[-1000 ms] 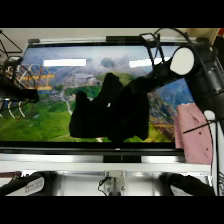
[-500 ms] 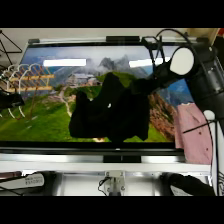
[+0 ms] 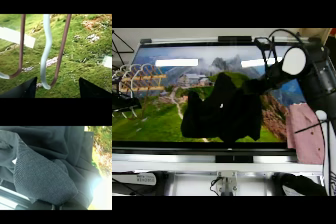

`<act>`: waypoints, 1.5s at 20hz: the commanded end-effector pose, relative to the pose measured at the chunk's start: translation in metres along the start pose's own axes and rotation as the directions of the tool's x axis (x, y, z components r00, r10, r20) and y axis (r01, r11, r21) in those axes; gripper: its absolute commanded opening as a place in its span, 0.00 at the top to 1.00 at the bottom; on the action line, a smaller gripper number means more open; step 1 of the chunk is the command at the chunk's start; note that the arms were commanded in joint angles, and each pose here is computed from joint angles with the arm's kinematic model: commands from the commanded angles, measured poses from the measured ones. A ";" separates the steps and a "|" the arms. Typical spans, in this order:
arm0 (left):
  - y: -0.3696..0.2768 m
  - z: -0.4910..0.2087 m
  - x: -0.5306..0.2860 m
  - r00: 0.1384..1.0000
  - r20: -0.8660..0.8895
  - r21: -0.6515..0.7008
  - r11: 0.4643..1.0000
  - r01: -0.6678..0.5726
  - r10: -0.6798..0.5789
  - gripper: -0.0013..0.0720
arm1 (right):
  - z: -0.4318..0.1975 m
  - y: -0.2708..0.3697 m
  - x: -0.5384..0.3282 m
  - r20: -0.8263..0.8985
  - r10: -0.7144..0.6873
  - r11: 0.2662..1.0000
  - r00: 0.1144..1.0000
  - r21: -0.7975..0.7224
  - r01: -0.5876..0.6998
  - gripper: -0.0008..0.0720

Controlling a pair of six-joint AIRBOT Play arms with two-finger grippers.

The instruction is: Fold the shirts.

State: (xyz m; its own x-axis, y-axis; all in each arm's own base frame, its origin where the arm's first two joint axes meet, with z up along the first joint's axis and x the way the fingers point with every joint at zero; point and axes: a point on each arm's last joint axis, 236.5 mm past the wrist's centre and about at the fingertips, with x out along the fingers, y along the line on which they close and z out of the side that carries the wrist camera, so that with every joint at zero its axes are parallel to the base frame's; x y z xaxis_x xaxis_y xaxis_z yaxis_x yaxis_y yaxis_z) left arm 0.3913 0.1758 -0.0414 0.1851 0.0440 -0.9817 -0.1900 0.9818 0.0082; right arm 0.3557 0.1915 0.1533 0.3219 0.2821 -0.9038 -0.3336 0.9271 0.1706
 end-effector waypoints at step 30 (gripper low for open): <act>-0.042 0.048 -0.080 0.968 0.224 -0.072 0.988 0.135 -0.116 0.92 | -0.003 -0.028 -0.005 -0.005 -0.119 0.993 0.993 -0.027 0.119 0.87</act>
State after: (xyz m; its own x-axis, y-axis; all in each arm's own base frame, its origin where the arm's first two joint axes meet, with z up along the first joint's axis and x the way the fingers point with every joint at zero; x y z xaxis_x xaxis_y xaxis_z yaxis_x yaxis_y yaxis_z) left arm 0.4110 0.1643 -0.0009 0.2728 0.0173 -0.9619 -0.2184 0.9749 -0.0444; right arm 0.3589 0.1709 0.1508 0.3411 0.1971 -0.9191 -0.3221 0.9431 0.0827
